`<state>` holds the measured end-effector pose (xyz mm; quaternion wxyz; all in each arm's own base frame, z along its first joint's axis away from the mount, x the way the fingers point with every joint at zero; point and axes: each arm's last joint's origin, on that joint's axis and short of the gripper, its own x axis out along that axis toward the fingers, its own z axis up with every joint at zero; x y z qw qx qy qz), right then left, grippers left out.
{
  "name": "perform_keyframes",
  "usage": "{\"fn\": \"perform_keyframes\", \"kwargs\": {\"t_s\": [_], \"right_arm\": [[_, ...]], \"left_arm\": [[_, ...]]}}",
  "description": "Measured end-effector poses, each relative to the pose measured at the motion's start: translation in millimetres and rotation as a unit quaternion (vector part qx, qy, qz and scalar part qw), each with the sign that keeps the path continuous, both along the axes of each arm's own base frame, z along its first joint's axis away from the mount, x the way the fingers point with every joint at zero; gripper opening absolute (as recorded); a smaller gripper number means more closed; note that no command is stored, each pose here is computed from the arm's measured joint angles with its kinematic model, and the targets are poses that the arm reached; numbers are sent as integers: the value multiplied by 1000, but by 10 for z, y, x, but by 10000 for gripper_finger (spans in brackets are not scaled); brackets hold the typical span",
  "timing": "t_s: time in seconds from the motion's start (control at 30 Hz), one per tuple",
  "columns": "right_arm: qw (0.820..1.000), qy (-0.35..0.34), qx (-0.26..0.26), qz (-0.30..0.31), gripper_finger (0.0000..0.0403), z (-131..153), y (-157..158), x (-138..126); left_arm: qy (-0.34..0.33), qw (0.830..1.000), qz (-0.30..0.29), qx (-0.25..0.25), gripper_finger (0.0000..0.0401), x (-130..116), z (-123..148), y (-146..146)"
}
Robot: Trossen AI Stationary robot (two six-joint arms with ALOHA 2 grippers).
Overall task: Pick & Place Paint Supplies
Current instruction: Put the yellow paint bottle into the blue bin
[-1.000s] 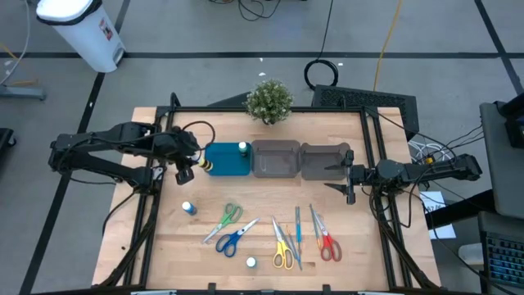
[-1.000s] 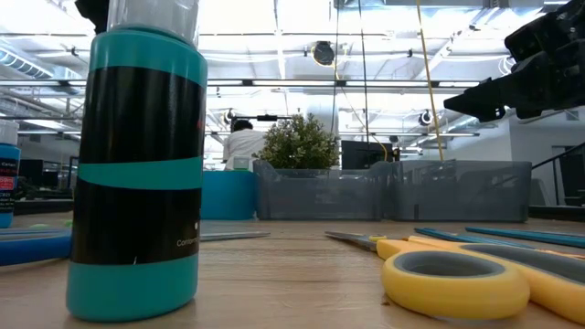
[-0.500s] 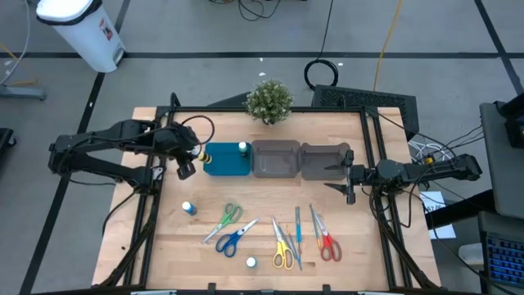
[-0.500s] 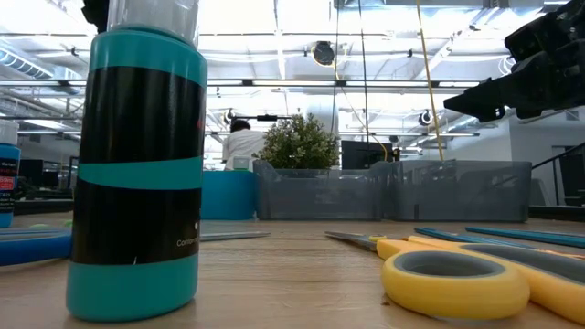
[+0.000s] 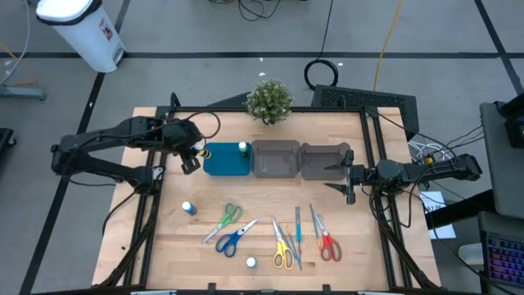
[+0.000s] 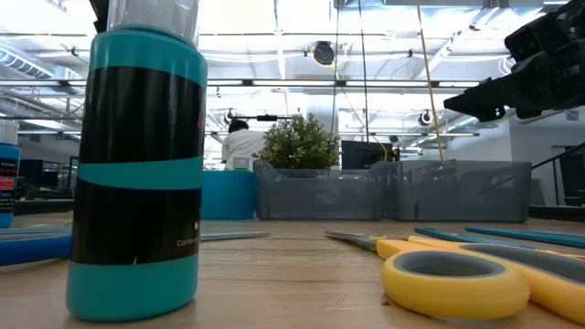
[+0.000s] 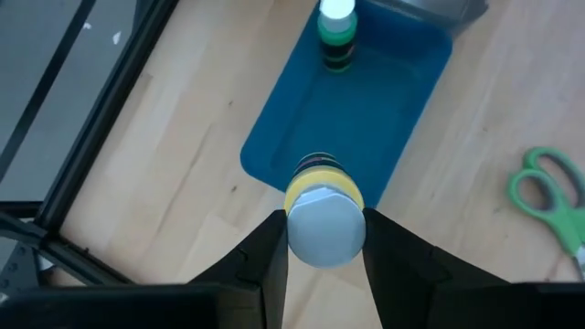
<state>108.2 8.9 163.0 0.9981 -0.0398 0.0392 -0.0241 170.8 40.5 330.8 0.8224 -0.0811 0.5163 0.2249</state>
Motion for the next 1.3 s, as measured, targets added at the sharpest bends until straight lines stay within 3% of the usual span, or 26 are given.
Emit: {"fn": "perform_keyframes", "kwargs": {"t_s": [0.5, 1.3], "right_arm": [[1000, 0, 0, 0, 251, -1, 0, 0], [1000, 0, 0, 0, 251, -1, 0, 0]], "left_arm": [[34, 999, 7, -3, 137, 173, -129, 163], [0, 1000, -6, 6, 124, 223, -106, 312]]}}
